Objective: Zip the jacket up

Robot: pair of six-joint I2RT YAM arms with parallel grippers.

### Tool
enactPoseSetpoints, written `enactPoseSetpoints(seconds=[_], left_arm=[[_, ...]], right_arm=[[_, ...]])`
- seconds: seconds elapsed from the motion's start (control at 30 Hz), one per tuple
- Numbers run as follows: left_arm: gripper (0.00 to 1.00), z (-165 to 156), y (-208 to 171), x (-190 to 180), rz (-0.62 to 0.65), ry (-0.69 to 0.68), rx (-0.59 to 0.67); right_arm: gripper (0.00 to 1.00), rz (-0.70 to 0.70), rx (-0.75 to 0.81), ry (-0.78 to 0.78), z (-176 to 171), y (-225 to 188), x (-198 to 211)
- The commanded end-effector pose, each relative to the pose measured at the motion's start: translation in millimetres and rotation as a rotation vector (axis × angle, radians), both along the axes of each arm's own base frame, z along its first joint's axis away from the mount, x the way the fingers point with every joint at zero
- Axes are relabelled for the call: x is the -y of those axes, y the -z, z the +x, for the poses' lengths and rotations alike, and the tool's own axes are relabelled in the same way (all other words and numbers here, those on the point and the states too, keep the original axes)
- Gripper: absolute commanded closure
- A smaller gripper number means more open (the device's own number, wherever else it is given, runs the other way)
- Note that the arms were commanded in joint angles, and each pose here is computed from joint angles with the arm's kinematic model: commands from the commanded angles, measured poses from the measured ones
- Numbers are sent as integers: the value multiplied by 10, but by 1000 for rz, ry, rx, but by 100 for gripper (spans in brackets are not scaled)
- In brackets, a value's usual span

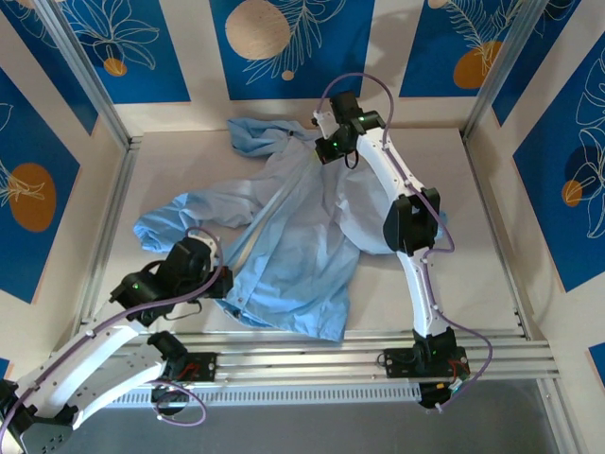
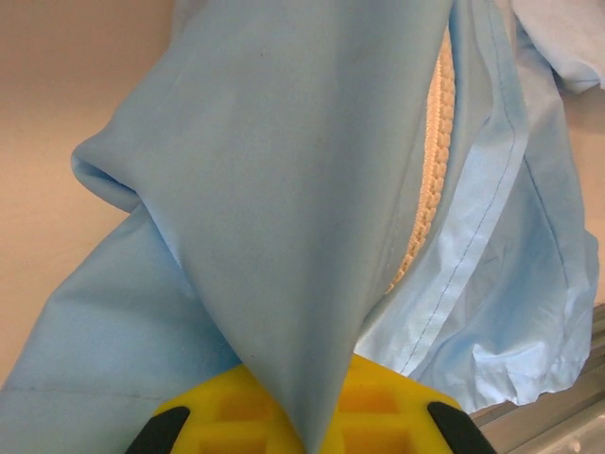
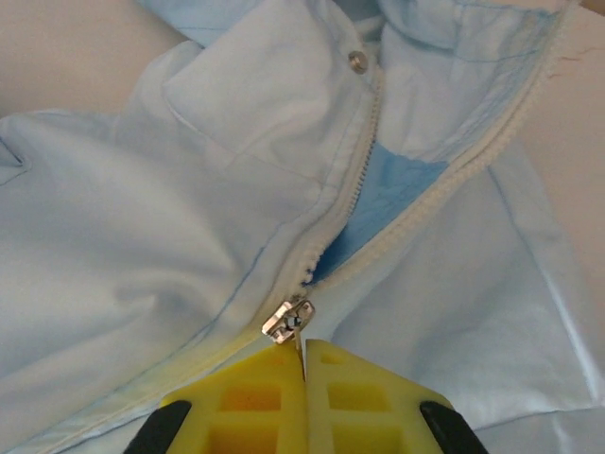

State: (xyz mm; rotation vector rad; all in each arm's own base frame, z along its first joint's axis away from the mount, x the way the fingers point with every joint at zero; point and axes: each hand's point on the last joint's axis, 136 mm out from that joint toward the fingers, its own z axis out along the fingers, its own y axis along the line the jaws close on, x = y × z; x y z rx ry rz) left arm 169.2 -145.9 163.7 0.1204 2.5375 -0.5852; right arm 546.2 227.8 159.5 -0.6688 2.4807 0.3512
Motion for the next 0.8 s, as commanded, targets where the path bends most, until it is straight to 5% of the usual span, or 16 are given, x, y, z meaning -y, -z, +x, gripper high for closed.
enactPoseSetpoints(seconds=[0.0, 0.5, 0.77], left_arm=[[100, -194, -46, -105, 23, 19, -50], [100, -276, -131, -184, 0, -2, -41], [100, -374, -453, 154, -190, 187, 58]], right_arm=[[100, -37, 154, 124, 408, -325, 500], [100, -36, 169, 162, 540, -337, 788], [100, 2, 163, 136, 557, -316, 802]])
